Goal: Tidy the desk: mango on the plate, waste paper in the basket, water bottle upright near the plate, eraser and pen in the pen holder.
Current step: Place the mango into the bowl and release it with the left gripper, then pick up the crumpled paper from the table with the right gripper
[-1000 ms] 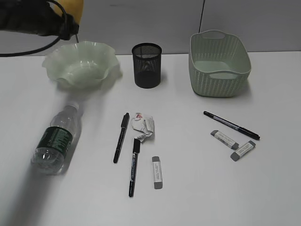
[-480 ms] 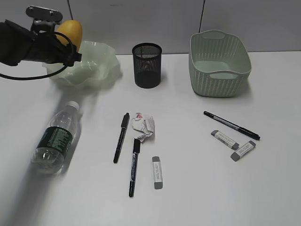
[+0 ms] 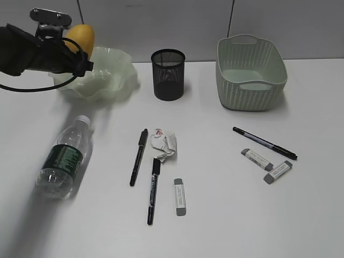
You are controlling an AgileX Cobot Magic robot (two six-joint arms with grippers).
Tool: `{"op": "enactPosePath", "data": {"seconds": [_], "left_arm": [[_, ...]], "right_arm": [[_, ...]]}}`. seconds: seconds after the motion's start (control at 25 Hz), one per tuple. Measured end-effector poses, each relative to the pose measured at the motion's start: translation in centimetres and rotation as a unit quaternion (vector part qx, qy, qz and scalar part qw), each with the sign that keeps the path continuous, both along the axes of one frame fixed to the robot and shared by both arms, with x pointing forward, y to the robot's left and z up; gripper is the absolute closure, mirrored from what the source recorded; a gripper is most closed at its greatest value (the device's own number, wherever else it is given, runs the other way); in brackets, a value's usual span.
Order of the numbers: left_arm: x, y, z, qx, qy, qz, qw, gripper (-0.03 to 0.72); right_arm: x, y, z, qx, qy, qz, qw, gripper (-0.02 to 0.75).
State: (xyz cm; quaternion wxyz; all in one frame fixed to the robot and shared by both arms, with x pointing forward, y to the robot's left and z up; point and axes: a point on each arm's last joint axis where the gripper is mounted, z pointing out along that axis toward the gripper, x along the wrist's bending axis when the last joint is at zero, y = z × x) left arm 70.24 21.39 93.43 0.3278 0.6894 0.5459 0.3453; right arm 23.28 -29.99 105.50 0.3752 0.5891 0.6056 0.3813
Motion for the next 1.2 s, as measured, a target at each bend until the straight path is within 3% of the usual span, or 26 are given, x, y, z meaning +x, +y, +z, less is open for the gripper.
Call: {"op": "enactPosePath", "data": {"seconds": [0.64,0.96,1.08,1.2], "left_arm": [[1.4,-1.1,3.5,-0.035,-0.021,-0.047,0.998,0.088],[0.0,-1.2,8.8,-0.048,-0.058,-0.078,0.994,0.131],[-0.9,-1.3,10.8,-0.005,-0.070,-0.122,0.990,0.145],[-2.2,-1.4,12.0,0.090,-0.059,-0.201,0.974,0.162]], "right_arm": [[0.0,0.0,0.0,0.000,0.000,0.000,1.000,0.342],[0.0,0.0,0.0,0.000,0.000,0.000,1.000,0.342],[0.0,0.0,0.0,0.000,0.000,0.000,1.000,0.342],[0.0,0.0,0.0,0.000,0.000,0.000,1.000,0.342]]}}
